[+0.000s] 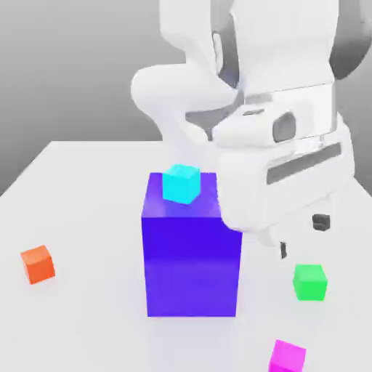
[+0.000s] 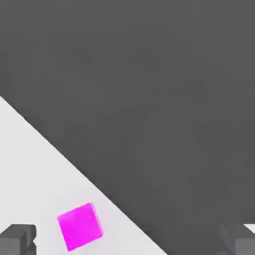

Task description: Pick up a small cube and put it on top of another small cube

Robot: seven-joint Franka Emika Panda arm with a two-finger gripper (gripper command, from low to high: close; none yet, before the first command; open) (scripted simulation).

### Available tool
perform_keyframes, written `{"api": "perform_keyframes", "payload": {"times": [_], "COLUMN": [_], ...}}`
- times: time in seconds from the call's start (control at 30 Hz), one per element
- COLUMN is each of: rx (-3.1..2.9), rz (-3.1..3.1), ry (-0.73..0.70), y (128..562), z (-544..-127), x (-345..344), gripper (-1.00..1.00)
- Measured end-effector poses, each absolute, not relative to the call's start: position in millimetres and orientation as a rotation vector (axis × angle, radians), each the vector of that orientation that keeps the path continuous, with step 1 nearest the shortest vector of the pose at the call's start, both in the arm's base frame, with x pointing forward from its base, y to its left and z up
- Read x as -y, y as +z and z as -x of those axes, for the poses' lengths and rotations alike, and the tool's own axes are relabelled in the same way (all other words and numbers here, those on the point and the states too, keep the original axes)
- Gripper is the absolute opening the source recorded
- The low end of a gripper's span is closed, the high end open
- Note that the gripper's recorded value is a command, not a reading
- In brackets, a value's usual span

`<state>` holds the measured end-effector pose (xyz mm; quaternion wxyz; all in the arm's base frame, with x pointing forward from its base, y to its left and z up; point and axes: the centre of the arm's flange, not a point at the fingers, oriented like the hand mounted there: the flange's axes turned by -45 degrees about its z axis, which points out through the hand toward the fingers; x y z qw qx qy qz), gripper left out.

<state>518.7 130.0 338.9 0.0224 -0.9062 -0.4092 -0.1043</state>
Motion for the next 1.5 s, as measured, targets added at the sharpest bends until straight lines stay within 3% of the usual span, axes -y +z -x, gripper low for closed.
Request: {"api": "perform_keyframes", "payload": {"times": [0.27,0.4,0.43,0.63,0.8,0.97,1.2,1.4,1.43,1.5], "rx": [1.652,1.688,1.689,1.688,1.690,1.856,2.199,2.206,2.207,2.207], "rz": [2.667,2.650,2.650,2.649,2.648,2.513,2.236,2.237,2.235,2.235], "ry": [-0.028,-0.002,0.000,0.002,0.002,0.008,0.004,0.002,0.003,0.003], "y": [201,142,132,127,180,213,241,190,182,182], "z": [-503,-500,-500,-499,-499,-439,-321,-314,-313,-313], "x": [-154,-156,-156,-156,-156,-199,-253,-247,-246,-246], "gripper": [0.00,0.00,-1.00,-1.00,-1.00,-1.00,-1.00,-1.00,1.00,1.00]}}
